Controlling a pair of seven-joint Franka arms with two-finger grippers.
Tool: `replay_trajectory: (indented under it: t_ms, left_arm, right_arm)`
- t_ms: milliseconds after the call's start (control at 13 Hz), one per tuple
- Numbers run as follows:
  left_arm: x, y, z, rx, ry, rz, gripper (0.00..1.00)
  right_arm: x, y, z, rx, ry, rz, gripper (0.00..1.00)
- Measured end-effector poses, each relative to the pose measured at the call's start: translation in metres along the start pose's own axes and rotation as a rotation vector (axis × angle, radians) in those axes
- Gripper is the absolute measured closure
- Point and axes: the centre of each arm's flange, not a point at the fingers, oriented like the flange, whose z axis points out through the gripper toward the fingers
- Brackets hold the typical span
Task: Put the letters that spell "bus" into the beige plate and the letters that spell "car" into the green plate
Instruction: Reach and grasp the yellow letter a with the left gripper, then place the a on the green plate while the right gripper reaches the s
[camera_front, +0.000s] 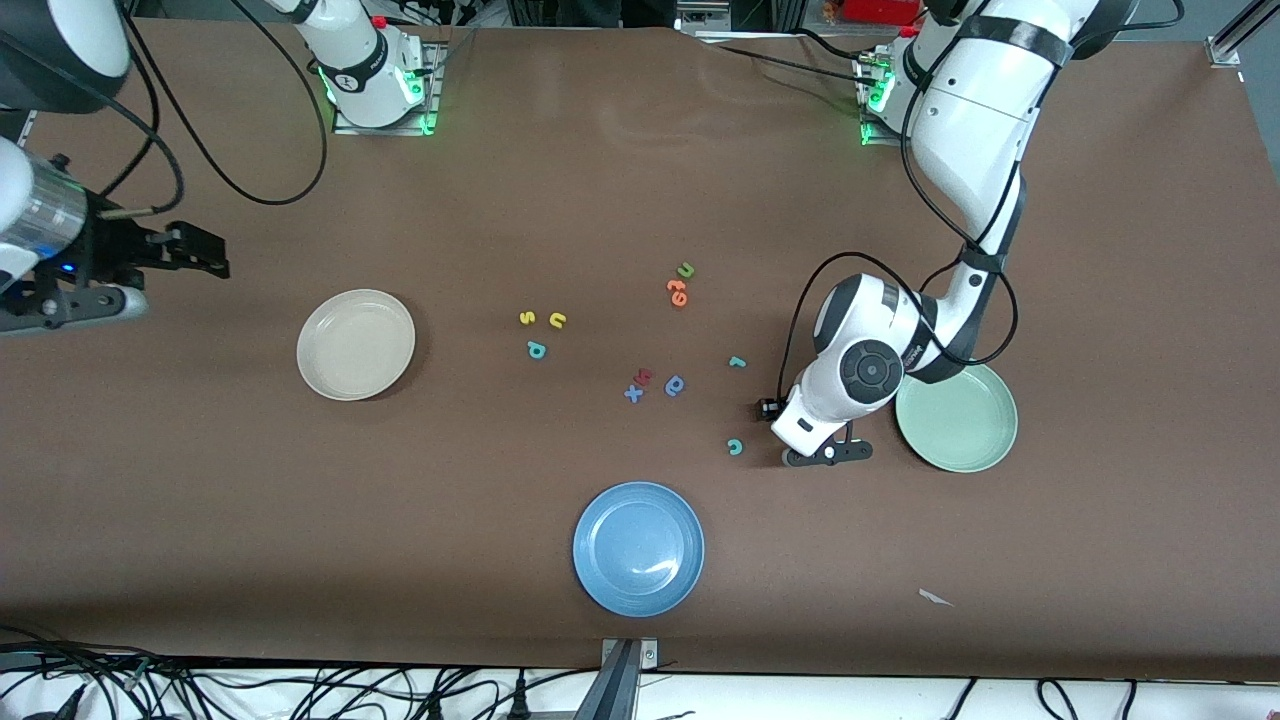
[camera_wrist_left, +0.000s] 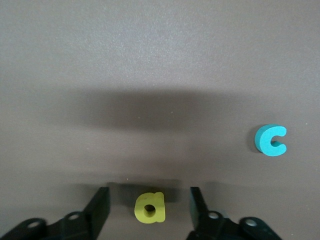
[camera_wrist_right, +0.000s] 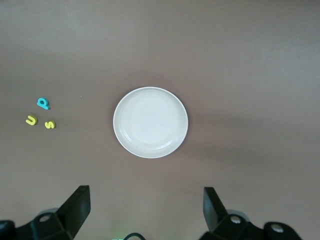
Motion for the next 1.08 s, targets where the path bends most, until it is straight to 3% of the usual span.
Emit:
replay_trajectory:
  t_ms: [77, 154, 309, 540, 694, 1080]
  left_arm:
    - [-0.001, 0.0, 0.001, 0.003, -0.005, 0.0, 0.44]
    - [-0.002, -0.001, 0.003, 0.008, -0.017, 0.0, 0.44]
    - [-0.006, -0.001, 0.006, 0.019, -0.038, 0.001, 0.58]
    - [-0.008, 0.001, 0.007, 0.022, -0.044, 0.003, 0.63]
    - [-0.008, 0.001, 0.007, 0.023, -0.044, -0.007, 0.71]
    - [-0.008, 0.001, 0.006, 0.022, -0.044, -0.012, 0.71]
  right_arm:
    - [0.003, -0.004, 0.003, -0.001, -0.002, 0.0, 0.0]
    - [0.005, -0.006, 0.006, -0.002, -0.001, -0.002, 0.0]
    - [0.017, -0.012, 0.014, 0.0, 0.025, -0.002, 0.0]
    - [0.034, -0.052, 0.055, 0.01, 0.038, 0.023, 0.0]
    - [0.037, -0.092, 0.084, 0.02, 0.04, 0.044, 0.0]
    - [0.022, -0.175, 0.159, 0.044, 0.047, 0.05, 0.0]
